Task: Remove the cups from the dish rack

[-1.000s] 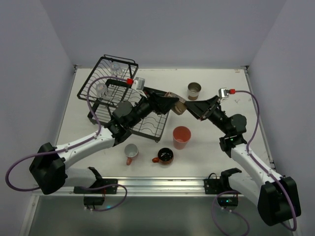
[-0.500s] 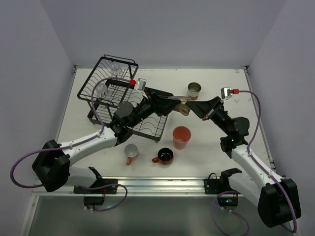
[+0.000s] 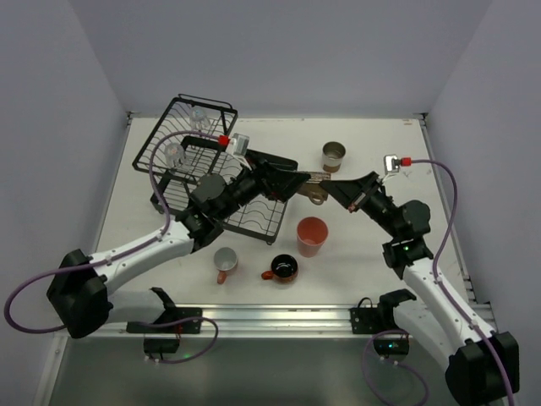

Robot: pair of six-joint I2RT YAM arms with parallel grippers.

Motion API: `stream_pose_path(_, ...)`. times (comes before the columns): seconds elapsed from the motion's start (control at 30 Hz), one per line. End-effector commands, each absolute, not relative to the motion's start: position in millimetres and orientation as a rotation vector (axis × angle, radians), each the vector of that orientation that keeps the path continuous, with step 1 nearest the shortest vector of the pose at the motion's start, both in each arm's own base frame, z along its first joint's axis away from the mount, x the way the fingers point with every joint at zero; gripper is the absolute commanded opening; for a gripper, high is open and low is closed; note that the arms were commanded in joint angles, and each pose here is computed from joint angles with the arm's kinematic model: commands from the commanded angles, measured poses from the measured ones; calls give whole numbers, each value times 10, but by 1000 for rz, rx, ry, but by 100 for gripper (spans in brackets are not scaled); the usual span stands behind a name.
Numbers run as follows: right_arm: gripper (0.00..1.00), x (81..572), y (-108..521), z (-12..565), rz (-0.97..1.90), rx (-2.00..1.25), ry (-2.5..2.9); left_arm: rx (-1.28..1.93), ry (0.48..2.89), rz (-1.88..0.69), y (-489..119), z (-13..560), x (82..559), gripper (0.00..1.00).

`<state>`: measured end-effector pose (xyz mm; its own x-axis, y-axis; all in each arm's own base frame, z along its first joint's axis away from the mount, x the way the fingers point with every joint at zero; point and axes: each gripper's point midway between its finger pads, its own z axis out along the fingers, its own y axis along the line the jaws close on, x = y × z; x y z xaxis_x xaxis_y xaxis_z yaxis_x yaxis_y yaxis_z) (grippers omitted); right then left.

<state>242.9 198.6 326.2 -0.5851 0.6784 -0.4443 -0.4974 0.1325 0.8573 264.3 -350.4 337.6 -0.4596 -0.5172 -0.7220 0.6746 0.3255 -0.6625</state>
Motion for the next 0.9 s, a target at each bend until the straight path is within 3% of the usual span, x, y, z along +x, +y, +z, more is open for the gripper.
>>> stream_pose_path(0.0,0,2517,1877,3515,1462,140,1449,164,1455,-1257,-3288,3835,2652,100)
stream_pose_path(0.23,0,2841,1476,3421,1013,140,1607,201,1481,-1075,-2838,3998,2466,100)
stream_pose_path(0.5,0,3581,766,2823,360,216,1934,379,1518,-822,-2190,3841,2054,100)
stream_pose_path(0.87,0,4493,99,2289,-216,267,2190,189,1430,-536,-1119,3596,1821,100)
